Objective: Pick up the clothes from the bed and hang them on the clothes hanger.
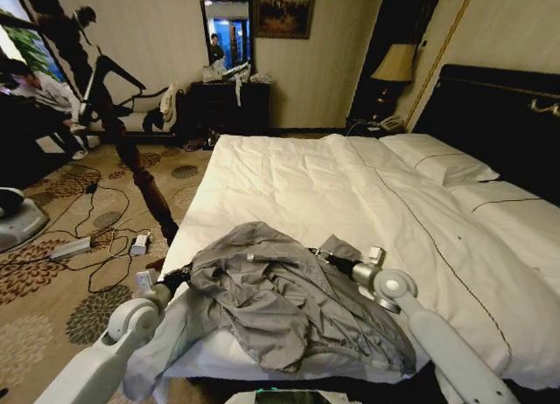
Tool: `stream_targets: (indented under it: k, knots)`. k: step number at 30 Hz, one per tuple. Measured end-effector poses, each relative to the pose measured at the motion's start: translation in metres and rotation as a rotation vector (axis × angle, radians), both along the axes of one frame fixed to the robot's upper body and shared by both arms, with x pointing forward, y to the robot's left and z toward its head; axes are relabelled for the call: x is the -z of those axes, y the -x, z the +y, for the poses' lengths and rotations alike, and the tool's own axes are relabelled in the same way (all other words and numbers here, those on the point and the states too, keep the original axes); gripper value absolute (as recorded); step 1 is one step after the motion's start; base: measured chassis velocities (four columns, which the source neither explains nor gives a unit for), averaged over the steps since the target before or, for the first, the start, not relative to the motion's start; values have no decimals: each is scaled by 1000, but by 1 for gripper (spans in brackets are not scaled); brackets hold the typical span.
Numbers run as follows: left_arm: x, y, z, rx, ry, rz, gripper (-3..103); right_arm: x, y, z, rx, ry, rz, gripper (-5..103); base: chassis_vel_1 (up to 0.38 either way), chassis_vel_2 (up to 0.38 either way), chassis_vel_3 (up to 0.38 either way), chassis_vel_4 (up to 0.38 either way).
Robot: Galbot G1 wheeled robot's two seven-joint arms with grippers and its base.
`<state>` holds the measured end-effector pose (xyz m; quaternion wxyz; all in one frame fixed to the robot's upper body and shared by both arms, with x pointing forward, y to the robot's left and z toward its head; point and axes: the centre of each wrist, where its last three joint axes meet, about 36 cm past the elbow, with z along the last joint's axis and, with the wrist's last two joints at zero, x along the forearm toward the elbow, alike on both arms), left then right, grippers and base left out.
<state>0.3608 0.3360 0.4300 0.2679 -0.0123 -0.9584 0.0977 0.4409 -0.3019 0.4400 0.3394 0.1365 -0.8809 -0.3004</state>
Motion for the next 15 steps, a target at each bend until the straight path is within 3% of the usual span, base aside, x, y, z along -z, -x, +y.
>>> stream_targets:
  k: [12, 15]
  knots:
    - [4, 5, -3, 2, 2, 8, 0, 22, 11, -13, -4, 66, 32, 90, 0, 0, 0, 0]
    - [6, 6, -5, 5, 3, 9, 0, 21, 13, -14, -8, 60, 32, 76, 0, 0, 0, 0]
